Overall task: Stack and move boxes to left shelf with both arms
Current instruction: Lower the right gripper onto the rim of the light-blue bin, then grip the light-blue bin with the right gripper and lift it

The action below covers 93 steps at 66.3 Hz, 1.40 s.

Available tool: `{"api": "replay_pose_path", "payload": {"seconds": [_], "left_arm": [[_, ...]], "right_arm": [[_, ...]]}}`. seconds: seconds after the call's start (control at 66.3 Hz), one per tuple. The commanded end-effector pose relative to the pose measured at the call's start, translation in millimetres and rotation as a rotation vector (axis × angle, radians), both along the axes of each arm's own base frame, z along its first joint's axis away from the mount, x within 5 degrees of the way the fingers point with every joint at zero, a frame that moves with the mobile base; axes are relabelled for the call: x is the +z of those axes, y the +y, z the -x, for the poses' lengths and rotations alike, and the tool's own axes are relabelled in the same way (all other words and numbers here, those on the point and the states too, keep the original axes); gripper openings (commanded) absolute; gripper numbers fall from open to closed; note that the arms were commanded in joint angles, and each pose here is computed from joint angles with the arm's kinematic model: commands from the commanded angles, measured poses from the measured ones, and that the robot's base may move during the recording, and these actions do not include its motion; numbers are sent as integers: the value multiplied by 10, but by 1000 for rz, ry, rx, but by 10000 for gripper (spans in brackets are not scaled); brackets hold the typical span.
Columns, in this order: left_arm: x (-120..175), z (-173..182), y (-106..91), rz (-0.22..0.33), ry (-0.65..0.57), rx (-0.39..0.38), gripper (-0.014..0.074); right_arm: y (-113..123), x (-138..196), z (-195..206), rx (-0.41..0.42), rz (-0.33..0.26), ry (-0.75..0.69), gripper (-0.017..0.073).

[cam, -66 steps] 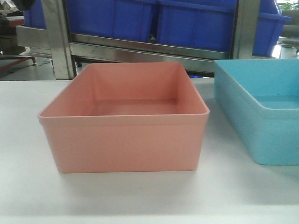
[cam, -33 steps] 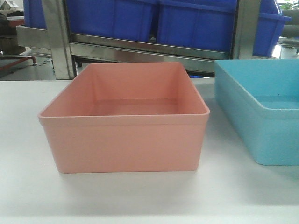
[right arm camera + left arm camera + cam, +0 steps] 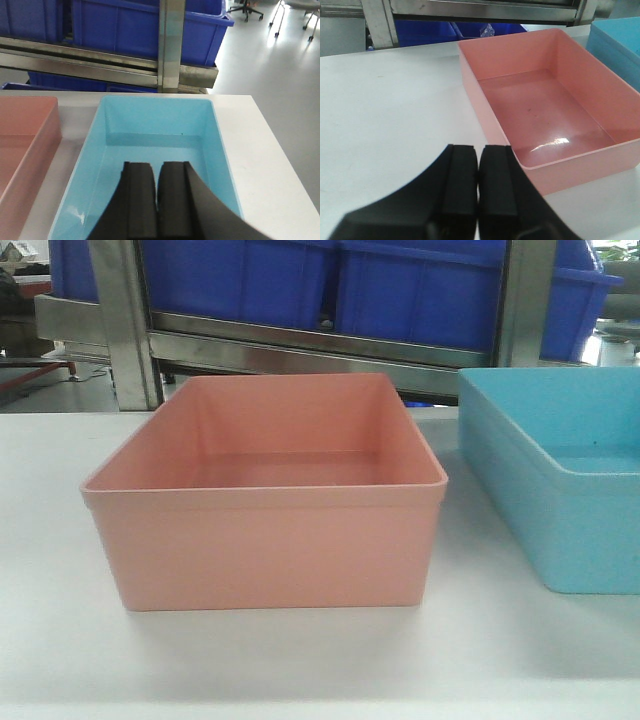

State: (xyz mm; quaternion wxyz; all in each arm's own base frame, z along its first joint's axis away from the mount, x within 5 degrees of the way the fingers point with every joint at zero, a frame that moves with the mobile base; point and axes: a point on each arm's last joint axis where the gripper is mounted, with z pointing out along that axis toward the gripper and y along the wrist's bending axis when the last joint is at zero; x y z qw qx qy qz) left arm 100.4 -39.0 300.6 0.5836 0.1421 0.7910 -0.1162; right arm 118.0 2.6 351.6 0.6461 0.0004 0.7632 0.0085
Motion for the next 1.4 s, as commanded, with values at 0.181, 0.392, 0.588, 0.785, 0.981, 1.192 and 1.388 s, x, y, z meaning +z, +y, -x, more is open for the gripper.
{"api": "replay_pose_path", "payload": {"seconds": [0.181, 0.392, 0.588, 0.785, 0.981, 1.192, 1.388], "left_arm": [[180, -13, -5, 34, -115, -1, -9], [180, -13, -5, 34, -115, -1, -9], [180, -13, -5, 34, -115, -1, -9], [180, -13, -5, 34, -115, -1, -9], [180, -13, -5, 34, -115, -1, -9], [180, -13, -5, 34, -115, -1, -9], [180, -13, -5, 34, -115, -1, -9]], "right_arm": [[21, 504, -842, -20, 30, 176, 366], [7, 529, -1313, -56, 57, 395, 600], [-362, 408, -1641, -201, 33, 692, 569], [-839, 250, -1942, -140, -5, 784, 569], [-1038, 89, -2304, -53, 74, 696, 569], [-1132, -295, -2611, -27, 123, 717, 569], [-1214, -750, -2844, -25, 103, 781, 569]]}}
